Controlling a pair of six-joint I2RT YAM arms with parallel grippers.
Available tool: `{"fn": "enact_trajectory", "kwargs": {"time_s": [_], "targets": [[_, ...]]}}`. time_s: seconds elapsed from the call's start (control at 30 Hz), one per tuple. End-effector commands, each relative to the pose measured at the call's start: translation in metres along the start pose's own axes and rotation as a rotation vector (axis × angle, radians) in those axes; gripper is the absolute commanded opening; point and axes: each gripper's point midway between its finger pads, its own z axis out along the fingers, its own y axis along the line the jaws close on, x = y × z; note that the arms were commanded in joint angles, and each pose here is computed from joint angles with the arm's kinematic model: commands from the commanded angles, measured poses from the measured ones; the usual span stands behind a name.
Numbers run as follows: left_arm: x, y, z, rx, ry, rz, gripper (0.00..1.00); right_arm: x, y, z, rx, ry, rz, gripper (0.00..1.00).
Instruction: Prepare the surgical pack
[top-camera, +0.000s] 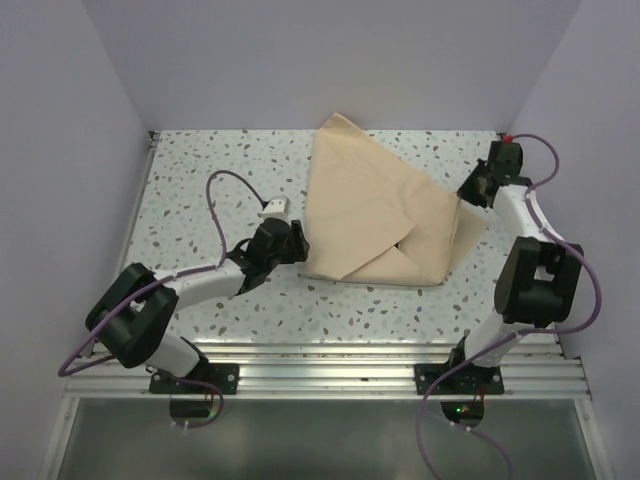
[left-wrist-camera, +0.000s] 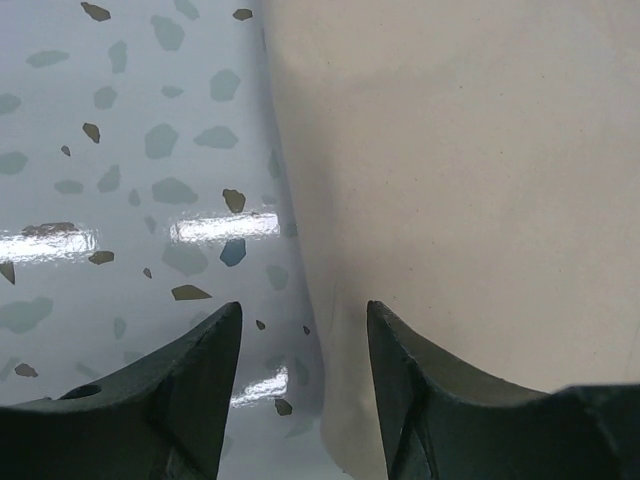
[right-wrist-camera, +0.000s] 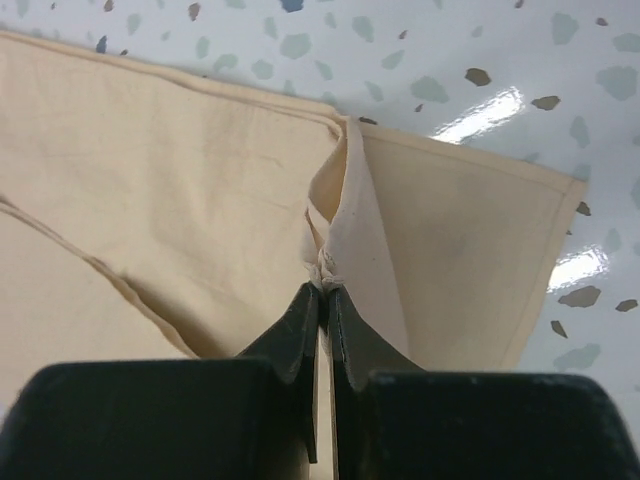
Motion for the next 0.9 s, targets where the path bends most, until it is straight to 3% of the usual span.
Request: {"fn": "enact_trajectory", "kwargs": {"time_s": [0.0,0.27,0.43,0.6,0.8,0.87], "targets": [[-0.011,-0.014,0.004,0.055,-0.028,0.011,0.56,-0.015,0.027,-0.026,-0.044,-0.049,-0.057,0.0],[-0.01,-0.023,0.011,0.092,-0.021,0.017,0.57,-0.006,0.051,-0.036,-0.077,-0.044,-0.11,0.0],[-0.001,-0.021,0.014,0.096,0.002,0.016,0.52,-0.003,0.064,-0.039,-0.086,-0.038,-0.137,0.0],[-0.006,-0.024,0.009,0.108,-0.009,0.019,0.56,-0.001,0.023,-0.03,0.071,-0.025,-0.109,0.05],[-0.015,-0.03,0.002,0.13,-0.017,0.05,0.57,-0.005,-0.062,-0.008,0.22,-0.015,0.024,0.03],[-0.016,-0.034,0.003,0.146,-0.017,0.054,0.57,0.0,-0.071,0.002,0.229,0.002,0.034,0.12]]}}
